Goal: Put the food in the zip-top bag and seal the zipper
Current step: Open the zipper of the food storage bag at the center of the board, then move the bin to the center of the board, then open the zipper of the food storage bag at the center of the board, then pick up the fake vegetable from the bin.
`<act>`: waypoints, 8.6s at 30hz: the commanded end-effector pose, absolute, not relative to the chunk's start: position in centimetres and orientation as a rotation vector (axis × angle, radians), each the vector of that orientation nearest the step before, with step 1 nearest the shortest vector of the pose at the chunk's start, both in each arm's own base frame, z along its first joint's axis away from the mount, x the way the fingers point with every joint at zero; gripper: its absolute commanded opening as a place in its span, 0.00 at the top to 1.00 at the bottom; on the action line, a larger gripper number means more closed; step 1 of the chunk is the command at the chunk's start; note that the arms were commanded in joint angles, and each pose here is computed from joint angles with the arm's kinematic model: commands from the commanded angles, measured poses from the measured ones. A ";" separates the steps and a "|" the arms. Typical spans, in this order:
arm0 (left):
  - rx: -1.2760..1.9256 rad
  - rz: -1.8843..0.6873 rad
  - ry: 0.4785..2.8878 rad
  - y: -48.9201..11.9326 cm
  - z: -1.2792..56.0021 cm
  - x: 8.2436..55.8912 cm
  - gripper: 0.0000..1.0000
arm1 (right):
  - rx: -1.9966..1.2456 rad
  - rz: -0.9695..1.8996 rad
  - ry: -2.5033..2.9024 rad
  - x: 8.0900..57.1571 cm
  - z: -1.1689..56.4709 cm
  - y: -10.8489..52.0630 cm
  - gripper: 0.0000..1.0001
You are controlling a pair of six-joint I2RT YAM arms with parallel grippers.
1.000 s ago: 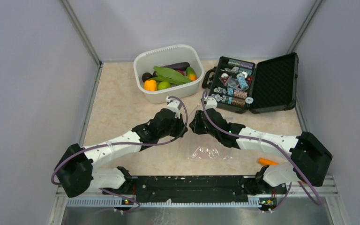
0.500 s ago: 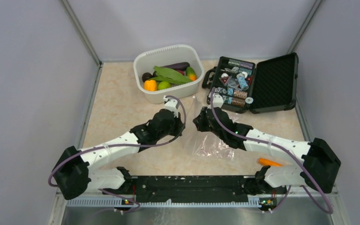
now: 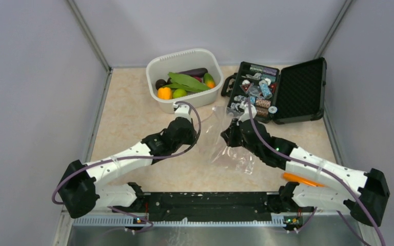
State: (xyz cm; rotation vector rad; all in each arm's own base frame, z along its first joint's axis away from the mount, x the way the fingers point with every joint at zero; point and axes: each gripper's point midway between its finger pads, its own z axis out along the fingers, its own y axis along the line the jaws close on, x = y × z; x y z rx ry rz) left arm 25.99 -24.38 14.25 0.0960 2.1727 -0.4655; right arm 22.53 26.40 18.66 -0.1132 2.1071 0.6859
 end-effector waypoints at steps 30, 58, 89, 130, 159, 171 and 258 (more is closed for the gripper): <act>0.449 -0.625 1.851 -23.8 27.0 41.5 0.01 | 0.061 0.527 2.060 23.6 19.2 22.3 1.00; 0.818 -1.241 2.175 -27.1 15.8 33.6 0.02 | 0.124 0.359 2.017 23.7 20.1 17.6 1.00; 0.738 -1.160 1.912 -32.3 26.6 25.6 0.09 | 0.127 0.348 2.056 23.2 19.4 16.3 1.00; 0.745 -0.857 2.022 -39.3 22.9 23.8 0.61 | 0.218 0.607 1.911 22.0 24.9 16.8 1.00; 0.577 -0.683 2.069 -37.6 22.3 26.6 0.91 | 0.082 0.352 2.118 19.1 27.0 12.6 1.00; 0.692 -0.823 2.020 -39.1 23.6 24.9 0.45 | 0.086 0.341 2.127 21.0 26.0 14.9 1.00; -0.142 -0.820 2.394 -25.2 15.2 39.8 0.01 | 0.035 0.261 2.164 22.9 24.2 16.6 1.00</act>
